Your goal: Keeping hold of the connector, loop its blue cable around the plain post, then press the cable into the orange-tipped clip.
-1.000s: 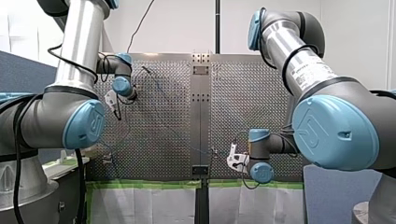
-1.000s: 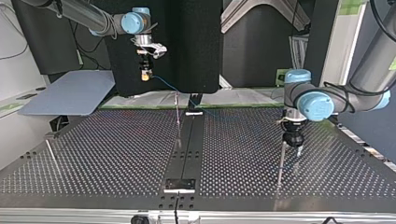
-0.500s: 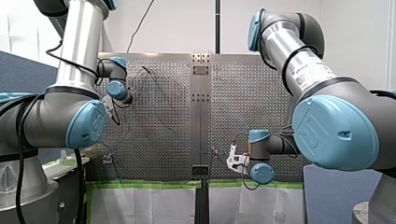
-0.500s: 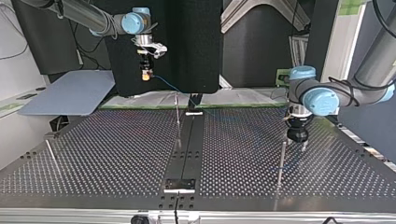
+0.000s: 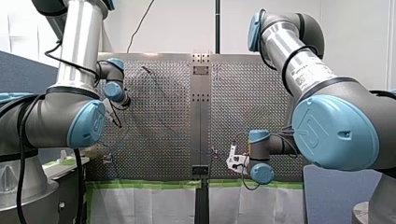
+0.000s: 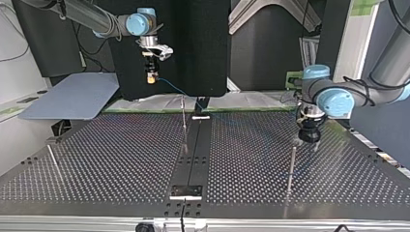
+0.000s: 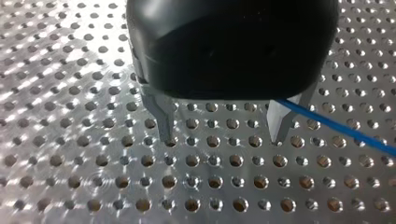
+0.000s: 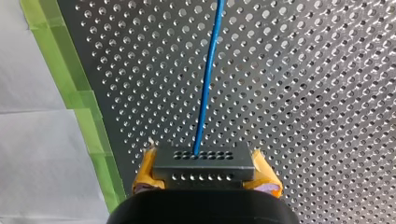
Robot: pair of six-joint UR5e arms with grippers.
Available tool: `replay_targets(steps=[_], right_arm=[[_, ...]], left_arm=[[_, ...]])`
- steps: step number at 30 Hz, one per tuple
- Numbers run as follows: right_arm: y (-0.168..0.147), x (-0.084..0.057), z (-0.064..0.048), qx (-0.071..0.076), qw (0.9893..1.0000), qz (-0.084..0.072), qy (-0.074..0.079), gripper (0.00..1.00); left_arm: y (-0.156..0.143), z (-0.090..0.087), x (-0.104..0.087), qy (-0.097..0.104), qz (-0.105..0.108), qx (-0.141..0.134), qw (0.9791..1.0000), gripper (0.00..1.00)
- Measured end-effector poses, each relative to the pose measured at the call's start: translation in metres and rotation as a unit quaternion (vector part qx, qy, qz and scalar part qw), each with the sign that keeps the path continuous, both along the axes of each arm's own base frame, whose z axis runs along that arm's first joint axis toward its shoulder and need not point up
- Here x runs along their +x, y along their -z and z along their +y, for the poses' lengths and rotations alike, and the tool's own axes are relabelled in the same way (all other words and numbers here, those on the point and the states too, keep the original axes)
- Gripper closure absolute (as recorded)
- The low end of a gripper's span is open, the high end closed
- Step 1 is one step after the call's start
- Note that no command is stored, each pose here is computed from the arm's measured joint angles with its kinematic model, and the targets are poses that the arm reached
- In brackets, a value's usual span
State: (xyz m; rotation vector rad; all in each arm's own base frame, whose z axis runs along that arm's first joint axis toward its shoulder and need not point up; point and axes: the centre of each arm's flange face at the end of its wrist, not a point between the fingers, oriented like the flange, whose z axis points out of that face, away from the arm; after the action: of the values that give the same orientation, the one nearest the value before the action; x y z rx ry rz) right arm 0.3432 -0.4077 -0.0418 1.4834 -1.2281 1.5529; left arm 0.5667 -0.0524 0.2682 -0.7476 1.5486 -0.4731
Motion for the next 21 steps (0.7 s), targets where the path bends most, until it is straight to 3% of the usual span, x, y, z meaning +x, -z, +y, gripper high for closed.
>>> replay_targets(steps=[7, 12, 21], right_arm=[[0.001, 0.0, 0.0, 0.001, 1.0, -0.002, 0.0, 1.0], [0.002, 0.0, 0.0, 0.003, 1.0, -0.002, -0.001, 1.0], [0.004, 0.0, 0.001, 0.007, 1.0, 0.0, -0.001, 1.0]], left_arm=[[-0.012, -0.003, -0.014, -0.006, 0.001, -0.006, 1.0, 0.0], [-0.017, -0.013, -0.03, 0.015, -0.01, -0.004, 0.9998, 0.0], [-0.008, -0.024, -0.05, 0.034, 0.01, 0.011, 0.9993, 0.0]])
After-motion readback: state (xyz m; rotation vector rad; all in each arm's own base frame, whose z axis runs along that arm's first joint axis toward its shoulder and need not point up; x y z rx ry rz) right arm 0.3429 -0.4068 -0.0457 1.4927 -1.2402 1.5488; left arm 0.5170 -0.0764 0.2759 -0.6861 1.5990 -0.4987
